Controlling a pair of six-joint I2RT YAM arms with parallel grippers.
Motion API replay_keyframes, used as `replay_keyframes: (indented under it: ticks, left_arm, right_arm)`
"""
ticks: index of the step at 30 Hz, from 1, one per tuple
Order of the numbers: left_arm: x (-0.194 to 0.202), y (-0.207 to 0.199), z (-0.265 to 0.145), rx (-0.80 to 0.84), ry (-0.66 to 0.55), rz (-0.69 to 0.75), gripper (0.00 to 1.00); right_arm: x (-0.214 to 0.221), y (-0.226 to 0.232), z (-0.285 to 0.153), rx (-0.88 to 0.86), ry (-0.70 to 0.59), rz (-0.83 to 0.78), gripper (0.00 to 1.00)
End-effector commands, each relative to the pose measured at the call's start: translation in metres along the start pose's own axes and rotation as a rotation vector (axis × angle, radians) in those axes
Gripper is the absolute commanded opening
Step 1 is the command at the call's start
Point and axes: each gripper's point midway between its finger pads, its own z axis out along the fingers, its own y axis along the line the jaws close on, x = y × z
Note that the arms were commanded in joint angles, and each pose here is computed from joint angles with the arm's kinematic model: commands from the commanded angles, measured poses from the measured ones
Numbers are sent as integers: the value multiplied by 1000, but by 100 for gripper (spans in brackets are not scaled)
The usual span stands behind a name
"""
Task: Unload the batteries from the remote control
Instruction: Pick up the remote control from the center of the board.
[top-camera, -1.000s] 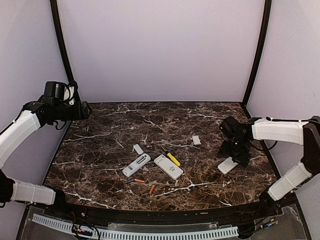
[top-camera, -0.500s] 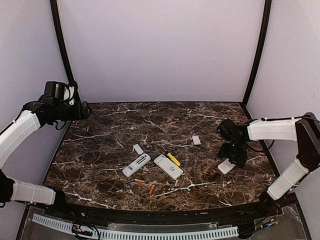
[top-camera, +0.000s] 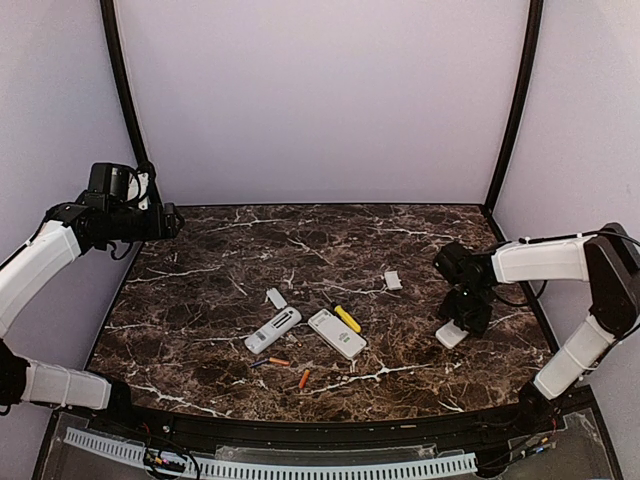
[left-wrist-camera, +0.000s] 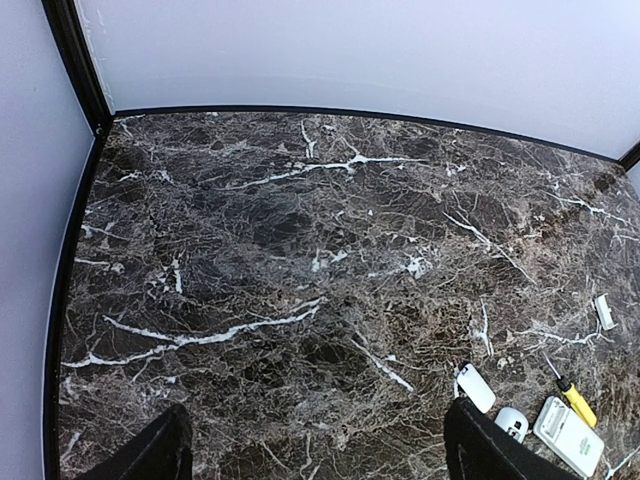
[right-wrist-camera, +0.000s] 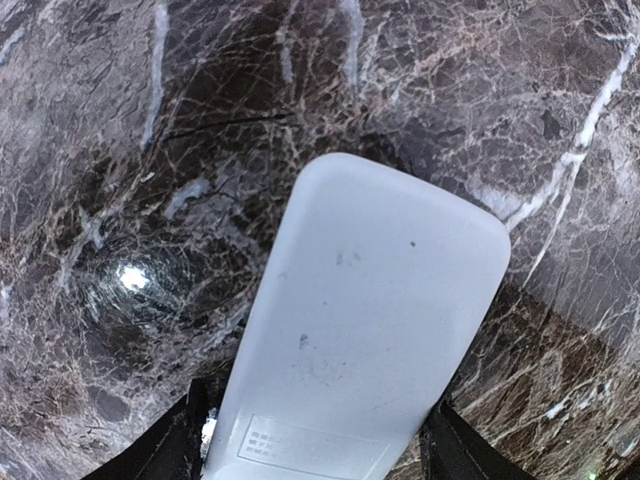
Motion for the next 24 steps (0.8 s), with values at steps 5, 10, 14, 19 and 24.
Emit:
replay_keyframes:
  ticks: [5, 10, 14, 19, 24]
  left_arm:
    - [4, 3, -4, -6, 3, 4, 86]
    - [4, 0, -5, 11, 2, -4, 86]
    - [5, -8, -6, 59, -4, -23, 86]
    - [14, -23, -3, 143, 27, -65, 84]
    - [34, -43, 1, 210, 87, -76, 83]
  right_arm:
    - [4, 5, 11, -14, 23, -21, 56]
    - [0, 11, 3, -51, 7, -45, 40]
    - [-7, 26, -9, -138, -24, -127, 33]
    - [-9, 53, -31, -268, -42, -271, 30]
    - [5, 98, -60, -432, -53, -473, 29]
